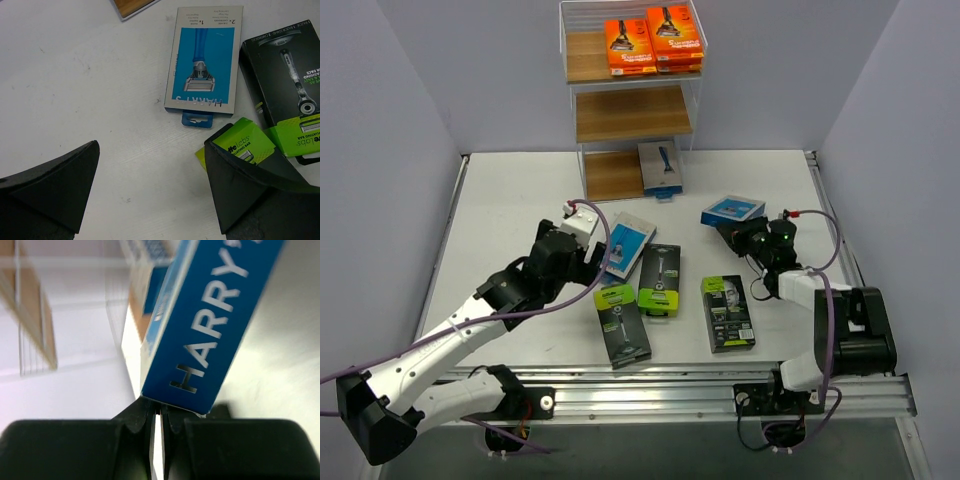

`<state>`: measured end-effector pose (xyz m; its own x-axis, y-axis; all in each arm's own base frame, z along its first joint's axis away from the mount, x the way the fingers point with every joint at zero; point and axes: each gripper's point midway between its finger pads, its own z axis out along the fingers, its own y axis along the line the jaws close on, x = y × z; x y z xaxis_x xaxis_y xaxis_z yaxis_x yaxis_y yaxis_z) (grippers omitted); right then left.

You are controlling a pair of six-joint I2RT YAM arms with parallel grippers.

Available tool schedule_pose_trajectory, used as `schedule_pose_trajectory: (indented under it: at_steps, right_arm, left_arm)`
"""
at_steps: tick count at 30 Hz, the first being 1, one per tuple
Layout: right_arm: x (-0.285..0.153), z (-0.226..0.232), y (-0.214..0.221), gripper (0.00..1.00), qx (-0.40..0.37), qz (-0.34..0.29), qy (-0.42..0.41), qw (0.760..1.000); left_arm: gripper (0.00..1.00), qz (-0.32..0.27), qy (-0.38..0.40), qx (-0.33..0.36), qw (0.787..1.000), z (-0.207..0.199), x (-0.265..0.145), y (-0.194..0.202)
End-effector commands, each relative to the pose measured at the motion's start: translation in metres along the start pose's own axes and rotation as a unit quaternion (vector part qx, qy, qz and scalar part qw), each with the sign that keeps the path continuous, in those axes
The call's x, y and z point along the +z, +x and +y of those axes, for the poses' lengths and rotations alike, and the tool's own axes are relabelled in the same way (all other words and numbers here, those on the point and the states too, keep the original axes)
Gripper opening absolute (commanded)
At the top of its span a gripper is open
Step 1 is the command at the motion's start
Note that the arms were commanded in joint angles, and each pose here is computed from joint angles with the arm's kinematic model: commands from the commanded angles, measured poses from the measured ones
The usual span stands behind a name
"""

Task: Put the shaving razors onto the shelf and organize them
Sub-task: Grab a shaving razor with the right arm, then pass the shaving razor from the right arm to the left

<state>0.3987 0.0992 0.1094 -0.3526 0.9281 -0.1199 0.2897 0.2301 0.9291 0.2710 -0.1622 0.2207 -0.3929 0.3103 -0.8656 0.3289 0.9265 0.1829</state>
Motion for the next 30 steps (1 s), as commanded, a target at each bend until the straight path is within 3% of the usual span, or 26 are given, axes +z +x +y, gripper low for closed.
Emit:
schedule_pose_trajectory:
  at_steps: [1,7,11,16,19,22,23,30]
  right_arm:
    - [-0.031,0.047,0.035,0.0,-0.069,0.093,-0.063,0.991]
    - [-0.068,0.061,0.056,0.0,-0.113,0.138,-0.095,0.979]
    - [-0.09,0.06,0.073,0.0,-0.089,0.16,-0.134,0.974]
    - [-0.106,0.048,0.086,0.0,-0.083,0.17,-0.149,0.971]
    - [-0.114,0.042,0.094,0.0,-0.086,0.178,-0.153,0.968]
    - [-0.121,0.042,0.103,0.0,-0.089,0.197,-0.168,0.962]
    - [-0.122,0.038,0.108,0.0,-0.088,0.208,-0.167,0.96]
    - [-0.135,0.041,0.12,0.0,-0.087,0.238,-0.208,0.945]
  left_arm:
    - [0.95,-0.022,0.006,-0.012,1.0,-0.004,-0.004,-0.019]
    - [0.94,-0.022,0.022,-0.034,0.999,-0.011,-0.008,-0.022]
    - [0.94,-0.023,0.086,-0.12,0.989,-0.036,-0.017,-0.035]
    - [0.94,0.008,0.227,-0.258,0.939,-0.084,-0.034,-0.051]
    - [0.94,0.023,0.281,-0.35,0.894,-0.103,-0.039,-0.058]
    - [0.94,0.019,0.335,-0.393,0.856,-0.123,-0.039,-0.071]
    - [0.94,0.044,0.336,-0.417,0.843,-0.132,-0.029,-0.06]
    - [0.94,0.087,0.368,-0.472,0.796,-0.168,0.006,-0.044]
